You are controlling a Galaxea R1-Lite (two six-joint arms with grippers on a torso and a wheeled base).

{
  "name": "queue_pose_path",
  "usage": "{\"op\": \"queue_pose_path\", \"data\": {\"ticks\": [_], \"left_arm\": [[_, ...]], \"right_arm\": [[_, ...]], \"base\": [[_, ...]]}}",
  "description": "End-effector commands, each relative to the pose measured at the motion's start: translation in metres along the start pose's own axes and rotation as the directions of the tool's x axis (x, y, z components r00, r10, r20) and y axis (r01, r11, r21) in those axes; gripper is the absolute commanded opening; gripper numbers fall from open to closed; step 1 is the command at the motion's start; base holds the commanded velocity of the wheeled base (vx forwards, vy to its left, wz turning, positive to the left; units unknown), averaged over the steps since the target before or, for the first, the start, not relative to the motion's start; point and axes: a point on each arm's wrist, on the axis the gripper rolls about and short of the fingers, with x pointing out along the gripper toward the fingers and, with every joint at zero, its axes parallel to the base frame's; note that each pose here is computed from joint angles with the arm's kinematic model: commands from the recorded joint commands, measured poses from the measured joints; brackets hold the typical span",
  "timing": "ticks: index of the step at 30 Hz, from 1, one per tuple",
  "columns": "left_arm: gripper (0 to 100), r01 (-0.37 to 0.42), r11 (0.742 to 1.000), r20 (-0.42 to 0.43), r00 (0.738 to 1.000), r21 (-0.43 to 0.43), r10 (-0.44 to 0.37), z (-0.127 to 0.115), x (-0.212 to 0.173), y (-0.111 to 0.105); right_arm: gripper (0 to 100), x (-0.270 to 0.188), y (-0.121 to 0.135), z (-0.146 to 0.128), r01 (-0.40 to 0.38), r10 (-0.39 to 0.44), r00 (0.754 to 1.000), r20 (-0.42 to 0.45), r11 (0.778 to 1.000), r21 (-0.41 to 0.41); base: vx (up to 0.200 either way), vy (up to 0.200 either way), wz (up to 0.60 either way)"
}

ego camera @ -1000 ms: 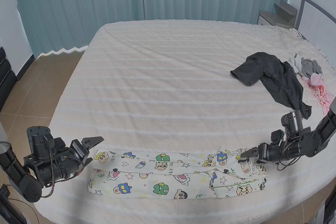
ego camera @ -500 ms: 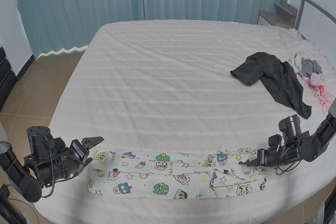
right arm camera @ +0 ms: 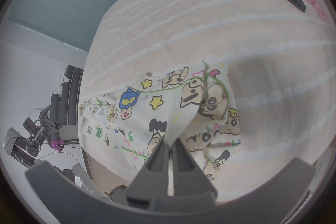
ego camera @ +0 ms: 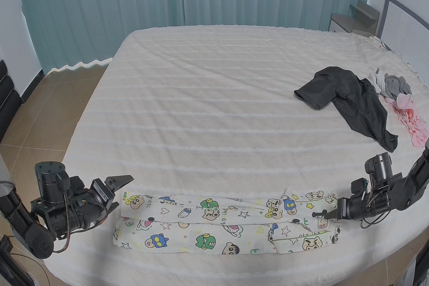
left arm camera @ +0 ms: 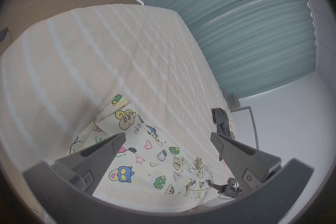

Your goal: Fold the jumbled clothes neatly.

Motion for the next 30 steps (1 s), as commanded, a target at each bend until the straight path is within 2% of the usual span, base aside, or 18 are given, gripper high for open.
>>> {"op": "queue_pose_path", "data": {"ticks": [1,2,7,10,14,15,16,20,22,23,24,25,27,30], "left_arm": [[100,-0.002,1.0,-0.002,1.0,0.001,0.002,0.0,0.001,0.0],[100,-0.004,1.0,-0.004,1.0,0.0,0.004,-0.001,0.001,0.001],[100,-0.031,0.999,-0.009,0.999,0.006,0.031,-0.002,0.006,0.006],[100,-0.033,0.999,0.024,0.999,0.023,0.033,0.001,0.007,0.003],[100,-0.06,0.984,0.02,0.998,0.168,0.057,0.0,0.007,0.005],[100,-0.061,0.983,0.019,0.998,0.176,0.059,0.0,0.007,0.006],[100,-0.08,0.964,0.023,0.997,0.253,0.077,0.002,0.009,0.007],[100,-0.151,0.905,-0.001,0.986,0.397,0.165,0.009,0.015,0.012],[100,-0.181,0.868,-0.029,0.975,0.463,0.219,0.013,0.019,0.013],[100,-0.183,0.865,-0.03,0.974,0.467,0.223,0.014,0.019,0.013],[100,-0.212,0.829,-0.061,0.957,0.517,0.282,0.019,0.023,0.014],[100,-0.224,0.816,-0.074,0.948,0.533,0.308,0.023,0.025,0.014],[100,-0.241,0.8,-0.108,0.929,0.55,0.354,0.032,0.031,0.01],[100,-0.252,0.801,-0.14,0.913,0.544,0.382,0.044,0.043,-0.001]], "right_arm": [[0,0.006,-0.008,-0.008,0.026,-0.026,0.999,-0.042,0.999,0.02],[100,0.007,-0.008,-0.008,0.034,-0.034,0.998,-0.045,0.999,0.017],[100,0.002,-0.005,-0.009,0.023,-0.023,0.999,-0.033,1.0,0.009],[100,-0.012,0.0,-0.01,0.01,-0.01,1.0,0.019,1.0,0.008],[100,-0.044,0.008,-0.02,-0.02,0.017,0.994,0.112,0.999,0.026],[100,-0.045,0.009,-0.02,-0.022,0.019,0.993,0.118,0.999,0.028],[100,-0.06,0.014,-0.028,-0.048,0.038,0.985,0.168,0.997,0.056],[100,-0.089,0.024,-0.043,-0.129,0.095,0.954,0.284,0.986,0.104],[100,-0.098,0.026,-0.047,-0.151,0.11,0.941,0.321,0.983,0.107],[100,-0.099,0.026,-0.047,-0.153,0.112,0.939,0.324,0.982,0.106],[100,-0.102,0.027,-0.052,-0.159,0.12,0.936,0.33,0.983,0.094],[100,-0.103,0.028,-0.054,-0.163,0.127,0.936,0.328,0.983,0.084],[100,-0.101,0.031,-0.057,-0.172,0.144,0.94,0.309,0.983,0.065],[100,-0.099,0.033,-0.062,-0.176,0.153,0.947,0.284,0.983,0.057]], "base": [[0.0,0.0,0.0],[0.0,0.0,0.0],[0.0,0.0,0.0],[0.0,0.0,0.0],[0.0,0.0,0.0],[0.0,0.0,0.0],[0.0,0.0,0.0],[0.0,0.0,0.0],[0.0,0.0,0.0],[0.0,0.0,0.0],[0.0,0.0,0.0],[0.0,0.0,0.0],[0.0,0.0,0.0],[0.0,0.0,0.0]]}}
